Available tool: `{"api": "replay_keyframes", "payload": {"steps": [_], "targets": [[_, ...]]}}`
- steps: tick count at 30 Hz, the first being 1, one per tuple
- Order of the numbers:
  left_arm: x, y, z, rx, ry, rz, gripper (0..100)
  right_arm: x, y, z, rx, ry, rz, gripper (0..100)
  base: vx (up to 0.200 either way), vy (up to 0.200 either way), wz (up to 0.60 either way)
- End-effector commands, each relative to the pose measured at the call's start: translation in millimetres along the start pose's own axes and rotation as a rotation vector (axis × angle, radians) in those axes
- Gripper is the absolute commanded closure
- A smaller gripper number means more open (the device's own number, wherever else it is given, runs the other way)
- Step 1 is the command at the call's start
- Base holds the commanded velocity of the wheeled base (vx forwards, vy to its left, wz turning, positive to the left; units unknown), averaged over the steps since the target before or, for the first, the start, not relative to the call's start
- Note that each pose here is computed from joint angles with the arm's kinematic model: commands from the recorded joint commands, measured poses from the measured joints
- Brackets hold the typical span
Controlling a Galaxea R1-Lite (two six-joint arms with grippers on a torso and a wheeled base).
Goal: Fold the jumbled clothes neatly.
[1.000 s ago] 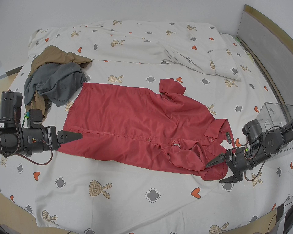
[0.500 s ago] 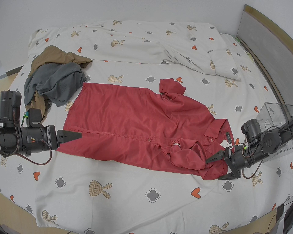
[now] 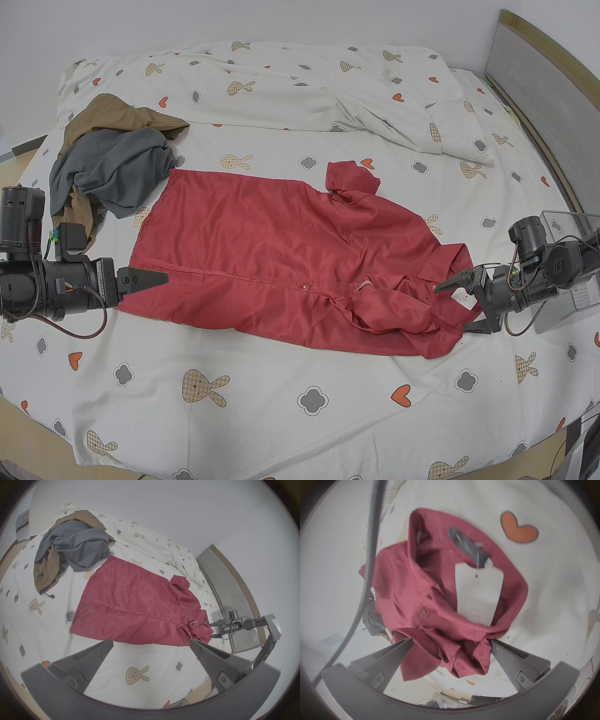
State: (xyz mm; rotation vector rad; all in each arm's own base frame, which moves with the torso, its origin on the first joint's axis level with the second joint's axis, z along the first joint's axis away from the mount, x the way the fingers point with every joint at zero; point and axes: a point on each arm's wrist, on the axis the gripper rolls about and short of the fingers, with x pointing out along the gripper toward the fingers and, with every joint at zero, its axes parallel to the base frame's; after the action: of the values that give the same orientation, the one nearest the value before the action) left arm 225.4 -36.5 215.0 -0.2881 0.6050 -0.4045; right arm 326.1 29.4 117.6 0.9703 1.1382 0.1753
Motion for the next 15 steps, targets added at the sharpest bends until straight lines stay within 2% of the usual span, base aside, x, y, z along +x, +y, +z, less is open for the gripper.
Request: {"api": "replay_keyframes", "payload": {"steps": [1, 7, 12, 15], "targets": [[2.0, 0.9, -0.4, -0.003, 0.006, 0.001, 0, -11.0, 2.5, 11.9, 0.005, -0.048, 0.021, 0, 0.000, 0.000, 0.00], [2.4, 1.1, -0.5, -0.003, 0.008, 0.002, 0, -6.8, 2.5, 12.4, 0.024, -0.039, 0.019, 0, 0.000, 0.000, 0.00], [1.5, 0.7, -0.3, -0.002, 0.005, 0.001, 0, 5.9, -1.8, -6.3, 0.028, 0.033, -0.014, 0, 0.000, 0.000, 0.00], [1.1, 0.5, -0.2, -0.002, 0.003, 0.001, 0, 7.7, -3.2, -9.2, 0.029, 0.044, -0.021, 0, 0.000, 0.000, 0.00]]}}
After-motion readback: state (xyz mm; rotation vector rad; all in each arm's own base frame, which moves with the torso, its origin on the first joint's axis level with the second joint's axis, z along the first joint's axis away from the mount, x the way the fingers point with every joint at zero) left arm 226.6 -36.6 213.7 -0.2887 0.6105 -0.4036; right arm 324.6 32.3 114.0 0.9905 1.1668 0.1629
